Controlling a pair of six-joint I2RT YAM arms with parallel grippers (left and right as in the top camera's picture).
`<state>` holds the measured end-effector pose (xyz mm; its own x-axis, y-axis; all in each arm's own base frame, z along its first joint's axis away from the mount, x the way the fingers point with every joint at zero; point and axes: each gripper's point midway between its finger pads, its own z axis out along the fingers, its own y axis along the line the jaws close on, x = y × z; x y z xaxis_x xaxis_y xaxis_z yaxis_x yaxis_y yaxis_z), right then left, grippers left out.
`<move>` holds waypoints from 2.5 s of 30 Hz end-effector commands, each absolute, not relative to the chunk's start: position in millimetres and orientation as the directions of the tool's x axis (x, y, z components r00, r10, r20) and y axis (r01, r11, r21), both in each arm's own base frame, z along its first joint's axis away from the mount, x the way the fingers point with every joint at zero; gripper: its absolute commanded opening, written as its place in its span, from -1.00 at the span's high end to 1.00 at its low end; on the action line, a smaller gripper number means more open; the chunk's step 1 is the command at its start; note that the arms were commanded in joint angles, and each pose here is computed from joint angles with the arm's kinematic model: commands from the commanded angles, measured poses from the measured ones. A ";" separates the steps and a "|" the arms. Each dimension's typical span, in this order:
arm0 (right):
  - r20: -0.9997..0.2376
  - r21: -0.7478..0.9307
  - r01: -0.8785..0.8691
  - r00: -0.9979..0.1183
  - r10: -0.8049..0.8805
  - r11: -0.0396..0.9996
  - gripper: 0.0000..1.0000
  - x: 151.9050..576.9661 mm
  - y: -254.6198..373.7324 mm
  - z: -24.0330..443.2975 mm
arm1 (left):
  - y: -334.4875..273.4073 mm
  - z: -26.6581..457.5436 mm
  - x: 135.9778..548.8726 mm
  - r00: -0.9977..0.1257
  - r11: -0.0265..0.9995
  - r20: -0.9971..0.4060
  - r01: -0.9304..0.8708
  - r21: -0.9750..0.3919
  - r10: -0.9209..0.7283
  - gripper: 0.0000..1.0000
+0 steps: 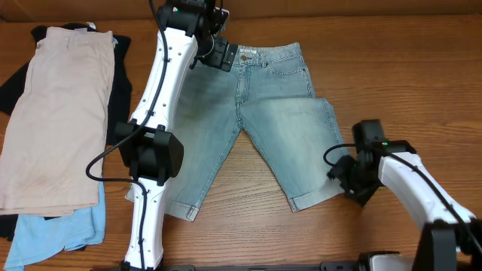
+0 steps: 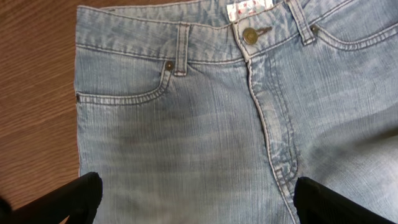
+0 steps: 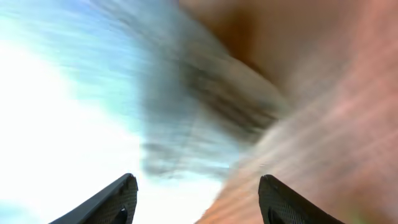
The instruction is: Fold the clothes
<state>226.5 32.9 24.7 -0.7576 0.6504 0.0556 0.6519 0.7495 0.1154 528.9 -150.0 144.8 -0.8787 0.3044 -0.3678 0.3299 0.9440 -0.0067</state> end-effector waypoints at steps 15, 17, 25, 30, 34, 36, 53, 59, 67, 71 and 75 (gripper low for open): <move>-0.111 0.282 0.465 -0.853 0.510 0.839 -0.21 289.6 45.3 26.6 | -147.5 159.6 528.7 -0.861 0.939 -0.394 0.342 0.020 0.322 -1.00; -0.095 0.253 0.488 -0.847 0.523 0.836 -0.22 285.1 41.6 21.7 | -147.6 159.6 528.8 -0.861 0.939 -0.394 0.343 0.019 0.322 -0.99; -0.009 0.137 0.597 -0.797 0.604 0.791 -0.26 252.8 30.0 3.2 | -143.1 159.3 529.3 -0.863 0.942 -0.389 0.333 0.043 0.323 -0.99; 0.046 0.092 0.646 -0.763 0.645 0.758 -0.30 227.5 28.7 -12.3 | -143.2 159.4 529.5 -0.863 0.942 -0.390 0.333 0.043 0.322 -0.99; 0.085 0.058 0.680 -0.733 0.675 0.731 -0.33 209.6 28.0 -20.9 | -143.2 159.4 529.4 -0.863 0.942 -0.390 0.333 0.042 0.322 -1.00; 0.101 0.039 0.697 -0.716 0.691 0.716 -0.33 203.8 27.5 -21.0 | -143.2 159.4 529.4 -0.863 0.942 -0.390 0.333 0.042 0.322 -1.00; 0.245 -0.093 0.834 -0.510 0.825 0.543 -0.36 156.6 20.3 2.7 | -144.2 160.0 530.6 -0.860 0.942 -0.396 0.334 0.039 0.321 -1.00; 0.144 0.151 0.723 -0.691 0.708 0.674 -0.41 194.4 29.0 48.3 | -150.6 161.5 532.4 -0.853 0.938 -0.412 0.346 0.014 0.321 -0.99; -0.265 0.430 0.380 -0.814 0.517 0.819 -0.50 238.3 37.2 171.8 | -200.3 174.6 542.8 -0.736 0.834 -0.540 0.541 -0.107 0.408 -0.99; -0.368 0.468 0.324 -0.774 0.515 0.822 -0.50 243.0 36.5 201.7 | -222.0 159.4 549.5 -0.666 0.778 -0.563 0.625 -0.064 0.489 -0.99; -0.382 0.473 0.316 -0.768 0.515 0.822 -0.52 243.9 36.6 204.9 | -239.4 125.9 549.1 -0.603 0.708 -0.529 0.706 -0.006 0.597 -1.00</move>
